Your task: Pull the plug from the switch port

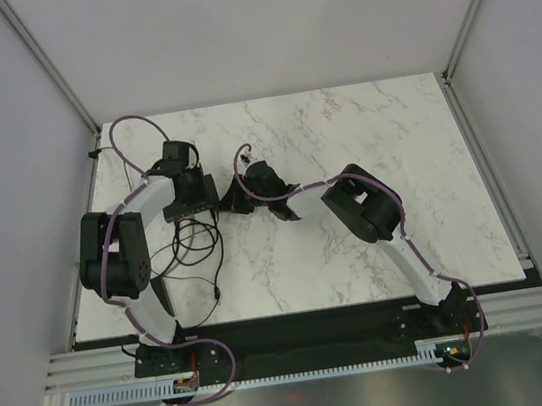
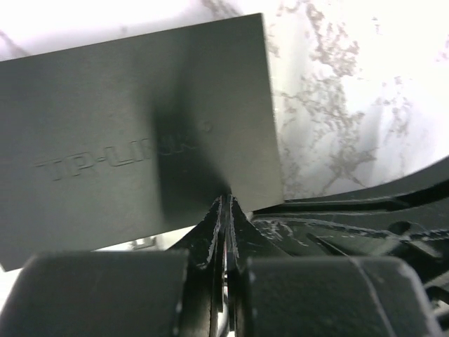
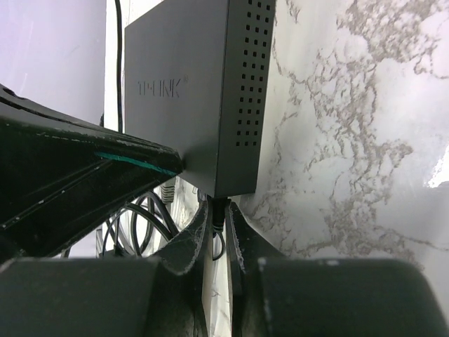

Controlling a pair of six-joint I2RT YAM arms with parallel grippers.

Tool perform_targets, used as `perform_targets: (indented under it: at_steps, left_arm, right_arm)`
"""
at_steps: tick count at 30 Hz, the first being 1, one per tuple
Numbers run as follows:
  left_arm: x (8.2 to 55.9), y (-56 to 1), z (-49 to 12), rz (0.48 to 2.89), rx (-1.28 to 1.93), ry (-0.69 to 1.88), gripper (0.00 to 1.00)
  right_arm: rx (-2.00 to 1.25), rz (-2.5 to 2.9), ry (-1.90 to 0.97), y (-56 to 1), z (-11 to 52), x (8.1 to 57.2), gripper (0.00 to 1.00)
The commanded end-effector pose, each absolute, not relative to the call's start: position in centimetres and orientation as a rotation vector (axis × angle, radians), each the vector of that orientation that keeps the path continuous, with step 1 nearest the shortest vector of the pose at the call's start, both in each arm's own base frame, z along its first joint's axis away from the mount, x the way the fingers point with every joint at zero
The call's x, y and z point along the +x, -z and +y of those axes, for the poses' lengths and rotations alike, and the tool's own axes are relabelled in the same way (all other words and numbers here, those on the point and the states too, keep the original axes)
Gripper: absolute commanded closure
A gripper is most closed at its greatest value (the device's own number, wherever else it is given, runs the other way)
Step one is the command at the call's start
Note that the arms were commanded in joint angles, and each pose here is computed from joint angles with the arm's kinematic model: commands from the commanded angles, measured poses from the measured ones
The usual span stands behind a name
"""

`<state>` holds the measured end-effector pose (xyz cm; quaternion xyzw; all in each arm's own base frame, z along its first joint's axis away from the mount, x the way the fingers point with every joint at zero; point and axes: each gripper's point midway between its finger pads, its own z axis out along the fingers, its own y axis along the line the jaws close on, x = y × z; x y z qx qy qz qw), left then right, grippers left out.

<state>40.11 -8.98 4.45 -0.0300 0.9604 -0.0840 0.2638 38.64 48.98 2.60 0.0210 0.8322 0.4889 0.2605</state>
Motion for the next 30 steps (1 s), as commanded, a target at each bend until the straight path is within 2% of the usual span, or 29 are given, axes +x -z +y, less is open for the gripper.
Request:
perform_targets:
  at_steps: [1, 22, 24, 30]
  left_arm:
    - [39.9, -5.0, -6.0, 2.594, -0.071, 0.007, 0.98]
    - [38.6, -4.2, -7.6, 2.62, -0.011, 0.02, 0.98]
    - [38.7, -4.0, -9.3, 2.64, -0.008, 0.141, 0.98]
    - [39.0, -2.9, -10.0, 2.667, -0.015, 0.177, 0.98]
  right_arm:
    - [0.067, 2.281, -1.302, -1.3, 48.8, 38.9, 0.93]
    - [0.065, 2.283, -1.335, -1.1, 48.9, 38.8, 1.0]
    - [0.062, 2.286, -1.336, -1.0, 49.0, 38.7, 1.0]
    - [0.057, 2.331, -1.279, -0.3, 48.5, 38.6, 1.0]
